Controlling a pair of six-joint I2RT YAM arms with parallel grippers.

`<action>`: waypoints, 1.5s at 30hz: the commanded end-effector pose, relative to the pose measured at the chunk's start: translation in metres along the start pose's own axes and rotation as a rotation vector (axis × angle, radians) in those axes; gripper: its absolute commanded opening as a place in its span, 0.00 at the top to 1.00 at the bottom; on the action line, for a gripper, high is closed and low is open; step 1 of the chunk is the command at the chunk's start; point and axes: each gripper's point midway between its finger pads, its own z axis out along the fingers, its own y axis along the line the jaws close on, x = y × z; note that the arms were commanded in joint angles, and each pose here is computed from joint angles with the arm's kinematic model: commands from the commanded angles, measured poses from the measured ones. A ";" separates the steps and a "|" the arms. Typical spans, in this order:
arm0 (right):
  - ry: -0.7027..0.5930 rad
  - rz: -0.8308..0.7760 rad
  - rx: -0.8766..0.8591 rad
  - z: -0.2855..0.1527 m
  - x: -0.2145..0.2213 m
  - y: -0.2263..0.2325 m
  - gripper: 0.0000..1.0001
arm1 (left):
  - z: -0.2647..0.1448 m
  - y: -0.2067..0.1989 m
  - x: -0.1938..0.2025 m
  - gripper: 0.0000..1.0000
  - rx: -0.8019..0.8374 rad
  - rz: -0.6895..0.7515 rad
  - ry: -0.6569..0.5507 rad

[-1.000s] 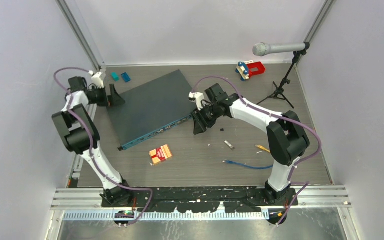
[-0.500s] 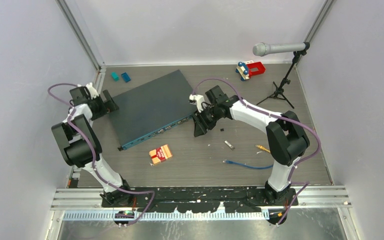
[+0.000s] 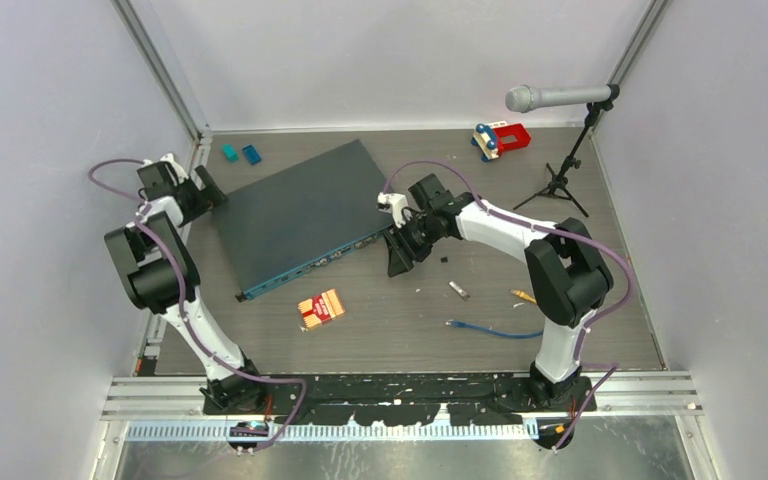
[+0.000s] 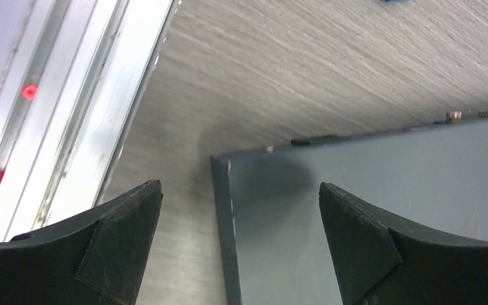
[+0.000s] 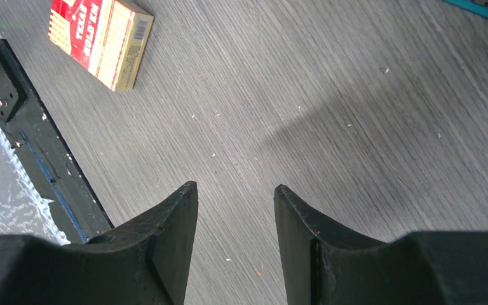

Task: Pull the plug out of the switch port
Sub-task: Move the switch port to the center of the board.

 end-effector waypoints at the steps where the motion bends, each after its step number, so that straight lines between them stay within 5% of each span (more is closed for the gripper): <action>1: -0.027 -0.019 -0.016 0.001 -0.012 0.003 0.47 | 0.021 -0.017 -0.022 0.04 0.094 0.010 -0.022; 6: -0.019 -0.017 -0.015 0.001 -0.010 0.001 0.47 | 0.031 -0.030 -0.014 0.12 0.146 0.012 0.034; 18: -0.024 -0.023 -0.005 -0.003 -0.011 0.002 0.47 | 0.006 -0.061 0.075 0.42 0.190 -0.035 0.268; 29: -0.034 -0.001 0.016 -0.006 -0.017 0.001 0.47 | -0.011 -0.117 0.151 0.56 0.270 0.090 0.416; 35: -0.033 0.002 0.025 -0.007 -0.016 -0.001 0.47 | -0.012 -0.126 0.156 0.63 0.305 0.098 0.449; 45: -0.029 -0.006 0.035 -0.008 -0.018 -0.003 0.47 | -0.018 -0.144 0.178 0.99 0.418 0.055 0.608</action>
